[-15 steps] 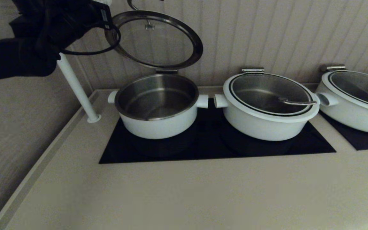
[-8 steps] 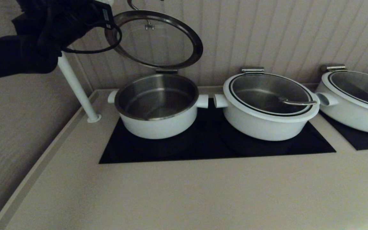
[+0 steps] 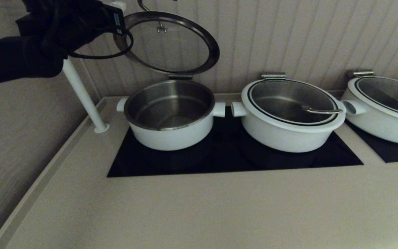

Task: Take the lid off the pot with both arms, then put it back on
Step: Close the pot lid

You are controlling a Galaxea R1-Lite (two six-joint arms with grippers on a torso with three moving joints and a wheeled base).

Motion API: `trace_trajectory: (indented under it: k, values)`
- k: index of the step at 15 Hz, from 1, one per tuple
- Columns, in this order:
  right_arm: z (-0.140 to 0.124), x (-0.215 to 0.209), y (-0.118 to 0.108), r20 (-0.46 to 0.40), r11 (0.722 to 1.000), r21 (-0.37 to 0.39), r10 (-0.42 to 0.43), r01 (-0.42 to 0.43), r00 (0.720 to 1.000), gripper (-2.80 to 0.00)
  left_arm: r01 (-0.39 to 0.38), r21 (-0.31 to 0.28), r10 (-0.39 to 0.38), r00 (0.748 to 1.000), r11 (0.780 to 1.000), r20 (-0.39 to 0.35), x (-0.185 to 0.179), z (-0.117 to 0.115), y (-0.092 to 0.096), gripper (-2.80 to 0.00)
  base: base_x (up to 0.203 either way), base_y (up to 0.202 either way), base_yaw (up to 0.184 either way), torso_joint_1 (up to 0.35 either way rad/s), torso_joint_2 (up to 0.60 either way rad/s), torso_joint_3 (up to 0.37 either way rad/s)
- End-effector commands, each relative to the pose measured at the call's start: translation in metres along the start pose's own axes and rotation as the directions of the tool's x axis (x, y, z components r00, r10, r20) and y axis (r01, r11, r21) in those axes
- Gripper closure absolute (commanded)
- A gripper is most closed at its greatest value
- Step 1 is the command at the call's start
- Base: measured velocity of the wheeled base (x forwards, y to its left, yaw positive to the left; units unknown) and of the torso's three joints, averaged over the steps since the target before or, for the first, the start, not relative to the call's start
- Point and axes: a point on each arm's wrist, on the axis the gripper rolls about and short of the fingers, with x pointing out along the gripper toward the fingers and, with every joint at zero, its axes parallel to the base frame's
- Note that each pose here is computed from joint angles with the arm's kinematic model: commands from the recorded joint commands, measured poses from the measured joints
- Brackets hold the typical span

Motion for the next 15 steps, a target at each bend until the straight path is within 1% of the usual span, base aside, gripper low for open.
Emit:
trace_trajectory:
  k: [1, 9, 15]
  values:
    - [0.000, 0.000, 0.000, 0.000, 1.000, -0.001, 0.001, -0.001, 1.000, 0.00, 0.010, -0.003, -0.010, 1.000, 1.000, 0.002, 0.001, 0.000, -0.004, 0.00, 0.000, 0.000, 0.000, 0.000, 0.00, 0.000]
    - [0.000, 0.000, 0.000, 0.000, 1.000, -0.001, 0.001, -0.001, 1.000, 0.00, 0.035, -0.013, -0.035, 0.999, 0.999, -0.004, 0.004, -0.002, -0.015, 0.00, 0.000, 0.000, 0.000, 0.000, 0.00, 0.000]
    - [0.000, 0.000, 0.000, 0.000, 1.000, -0.001, 0.001, -0.001, 1.000, 0.00, 0.036, -0.015, -0.036, 0.999, 0.999, -0.011, 0.004, -0.004, -0.016, 0.00, 0.000, 0.000, 0.000, 0.000, 0.00, 0.000]
